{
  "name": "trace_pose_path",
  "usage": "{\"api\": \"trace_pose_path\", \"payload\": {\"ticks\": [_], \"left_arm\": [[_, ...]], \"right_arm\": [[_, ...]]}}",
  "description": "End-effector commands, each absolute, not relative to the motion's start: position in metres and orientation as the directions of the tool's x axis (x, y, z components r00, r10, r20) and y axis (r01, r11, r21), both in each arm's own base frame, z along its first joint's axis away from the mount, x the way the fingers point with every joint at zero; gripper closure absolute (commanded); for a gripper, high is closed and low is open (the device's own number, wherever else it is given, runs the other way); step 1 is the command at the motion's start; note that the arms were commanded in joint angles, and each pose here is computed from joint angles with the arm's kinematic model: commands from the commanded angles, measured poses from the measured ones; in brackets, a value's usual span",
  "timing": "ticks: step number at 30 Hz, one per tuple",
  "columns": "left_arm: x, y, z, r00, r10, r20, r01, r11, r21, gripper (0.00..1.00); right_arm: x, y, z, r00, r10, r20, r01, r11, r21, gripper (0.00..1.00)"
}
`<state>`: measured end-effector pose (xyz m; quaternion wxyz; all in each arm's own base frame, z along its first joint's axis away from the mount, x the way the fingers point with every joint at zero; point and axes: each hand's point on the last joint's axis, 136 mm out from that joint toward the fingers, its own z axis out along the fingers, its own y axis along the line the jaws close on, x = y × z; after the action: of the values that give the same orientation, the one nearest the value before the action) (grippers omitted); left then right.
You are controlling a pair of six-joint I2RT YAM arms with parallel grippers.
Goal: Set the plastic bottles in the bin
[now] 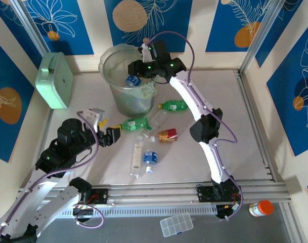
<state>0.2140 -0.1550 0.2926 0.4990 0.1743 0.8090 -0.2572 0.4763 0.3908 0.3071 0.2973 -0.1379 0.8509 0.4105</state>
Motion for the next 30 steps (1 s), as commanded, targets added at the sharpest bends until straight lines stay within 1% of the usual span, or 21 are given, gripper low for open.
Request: {"api": "trace_pose_path", "payload": {"ticks": [1,5,8,10,12,16,20,23,26,30], "left_arm": [[0.213,-0.153,0.308,-0.398,0.031,-0.917,0.547,0.810,-0.210,0.18],[0.215,-0.147,0.309,-0.373,0.004,-0.928,0.522,0.828,-0.206,0.06],[0.217,-0.148,0.301,-0.407,0.004,-0.914,0.509,0.832,-0.223,0.00],[0.222,-0.144,0.291,-0.444,-0.005,-0.896,0.465,0.854,-0.235,0.01],[0.226,-0.142,0.280,-0.481,-0.009,-0.877,0.432,0.868,-0.246,0.01],[0.235,-0.142,0.257,-0.571,-0.061,-0.819,0.339,0.890,-0.303,0.01],[0.242,-0.146,0.225,-0.705,-0.106,-0.702,0.222,0.906,-0.360,0.01],[0.241,-0.160,0.201,-0.792,-0.111,-0.600,0.186,0.893,-0.411,0.00],[0.236,-0.182,0.181,-0.867,-0.106,-0.487,0.174,0.852,-0.495,0.04],[0.233,-0.201,0.154,-0.928,-0.089,-0.361,0.132,0.828,-0.545,0.13]], "right_arm": [[0.457,0.393,0.348,-0.758,-0.001,-0.652,-0.550,0.538,0.639,0.56],[0.446,0.387,0.390,-0.707,0.025,-0.706,-0.608,0.488,0.626,0.53],[0.436,0.379,0.415,-0.674,0.040,-0.738,-0.636,0.477,0.607,0.51],[0.429,0.373,0.427,-0.657,0.049,-0.753,-0.643,0.485,0.593,0.50],[0.425,0.364,0.432,-0.635,0.058,-0.771,-0.632,0.535,0.560,0.50],[0.416,0.346,0.421,-0.627,0.071,-0.776,-0.576,0.628,0.523,0.48],[0.400,0.321,0.406,-0.612,0.123,-0.781,-0.530,0.669,0.521,0.47],[0.383,0.303,0.389,-0.615,0.155,-0.774,-0.501,0.681,0.534,0.47],[0.365,0.286,0.362,-0.639,0.152,-0.754,-0.467,0.703,0.537,0.47],[0.349,0.266,0.335,-0.679,0.148,-0.719,-0.424,0.720,0.549,0.46]]}}
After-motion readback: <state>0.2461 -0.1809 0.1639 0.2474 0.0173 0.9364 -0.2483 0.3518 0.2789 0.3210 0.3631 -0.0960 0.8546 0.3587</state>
